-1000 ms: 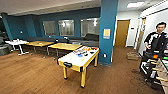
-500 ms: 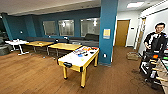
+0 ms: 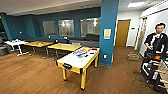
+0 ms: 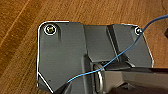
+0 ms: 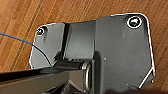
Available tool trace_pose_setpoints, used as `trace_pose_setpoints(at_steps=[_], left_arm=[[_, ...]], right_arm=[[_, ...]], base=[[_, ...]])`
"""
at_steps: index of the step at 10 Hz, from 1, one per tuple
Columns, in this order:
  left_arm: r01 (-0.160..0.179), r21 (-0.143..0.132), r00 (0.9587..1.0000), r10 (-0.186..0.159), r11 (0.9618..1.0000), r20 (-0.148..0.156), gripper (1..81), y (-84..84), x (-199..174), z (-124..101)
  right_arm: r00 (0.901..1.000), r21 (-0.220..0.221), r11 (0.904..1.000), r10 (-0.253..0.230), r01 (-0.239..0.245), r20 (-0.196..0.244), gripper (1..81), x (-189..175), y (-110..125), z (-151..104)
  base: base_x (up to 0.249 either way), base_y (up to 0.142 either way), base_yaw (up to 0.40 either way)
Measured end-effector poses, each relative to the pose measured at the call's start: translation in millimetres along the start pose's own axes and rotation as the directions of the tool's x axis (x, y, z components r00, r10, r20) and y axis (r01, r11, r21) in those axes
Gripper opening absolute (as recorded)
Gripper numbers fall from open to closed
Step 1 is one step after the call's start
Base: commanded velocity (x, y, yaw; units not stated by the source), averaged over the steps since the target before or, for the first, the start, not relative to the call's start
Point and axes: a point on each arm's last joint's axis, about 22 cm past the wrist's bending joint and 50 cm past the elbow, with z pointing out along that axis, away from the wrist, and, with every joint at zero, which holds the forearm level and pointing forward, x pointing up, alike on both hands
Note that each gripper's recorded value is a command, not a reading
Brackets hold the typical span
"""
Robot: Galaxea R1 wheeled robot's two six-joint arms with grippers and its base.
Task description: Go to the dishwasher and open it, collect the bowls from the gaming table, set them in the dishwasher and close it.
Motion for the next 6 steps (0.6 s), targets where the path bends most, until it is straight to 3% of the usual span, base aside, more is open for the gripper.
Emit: trace_pose_setpoints(at_steps=[6], left_arm=[[0.003,-0.005,1.0000,-0.003,1.0000,0.005,81.1,4.4,-4.7,0.5]], right_arm=[[0.9999,-0.009,1.0000,0.001,-0.001,0.012,81.1,-9.6,4.9,-1.5]], base=[[0.125,0.000,0.000]])
